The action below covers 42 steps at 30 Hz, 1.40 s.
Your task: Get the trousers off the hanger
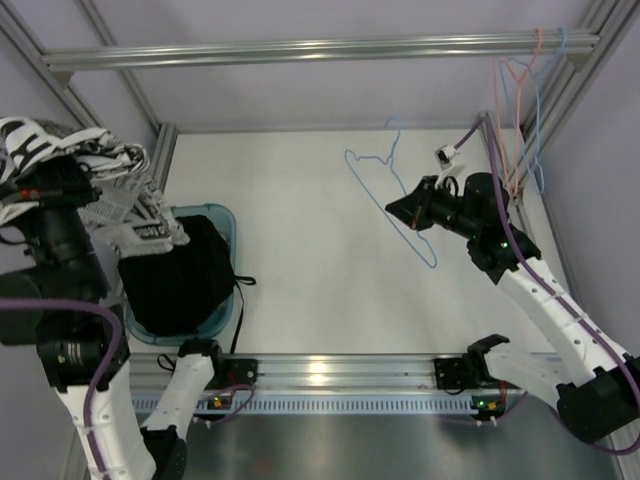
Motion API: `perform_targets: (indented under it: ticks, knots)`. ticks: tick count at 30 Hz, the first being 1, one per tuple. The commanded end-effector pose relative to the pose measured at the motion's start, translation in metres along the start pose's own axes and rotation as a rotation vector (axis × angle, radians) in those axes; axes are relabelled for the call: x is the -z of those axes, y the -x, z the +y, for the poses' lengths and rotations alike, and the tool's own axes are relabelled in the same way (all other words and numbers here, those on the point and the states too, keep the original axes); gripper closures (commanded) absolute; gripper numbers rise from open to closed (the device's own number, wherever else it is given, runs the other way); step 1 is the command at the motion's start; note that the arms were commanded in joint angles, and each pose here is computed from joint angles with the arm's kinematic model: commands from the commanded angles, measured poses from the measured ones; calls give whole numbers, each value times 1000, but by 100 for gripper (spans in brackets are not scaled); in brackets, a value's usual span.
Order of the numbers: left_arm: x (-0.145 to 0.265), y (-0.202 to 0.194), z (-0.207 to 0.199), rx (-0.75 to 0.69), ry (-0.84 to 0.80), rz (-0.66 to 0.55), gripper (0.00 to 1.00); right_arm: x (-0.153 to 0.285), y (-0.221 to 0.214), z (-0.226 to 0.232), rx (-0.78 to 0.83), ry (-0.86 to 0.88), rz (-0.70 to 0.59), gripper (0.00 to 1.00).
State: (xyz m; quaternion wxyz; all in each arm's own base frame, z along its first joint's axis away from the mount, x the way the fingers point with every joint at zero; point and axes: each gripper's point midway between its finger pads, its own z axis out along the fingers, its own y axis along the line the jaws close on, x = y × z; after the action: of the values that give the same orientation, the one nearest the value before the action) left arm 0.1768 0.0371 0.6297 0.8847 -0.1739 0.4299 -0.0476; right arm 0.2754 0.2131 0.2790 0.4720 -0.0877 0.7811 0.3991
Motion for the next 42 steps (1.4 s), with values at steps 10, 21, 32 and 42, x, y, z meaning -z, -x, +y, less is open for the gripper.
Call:
perform_targets:
  ticks: [10, 21, 32, 42]
  knots:
    - [108, 37, 66, -319, 245, -129, 100, 14, 29, 42, 102, 132, -61, 100]
    - [151, -7, 97, -469, 306, 4, 100, 6, 24, 39, 89, 127, -38, 100]
    - [130, -114, 111, -535, 178, 210, 100, 11, 24, 36, 121, 109, -35, 100]
    - [110, -277, 108, -526, -143, 516, 100, 18, 19, 32, 117, 72, -17, 100]
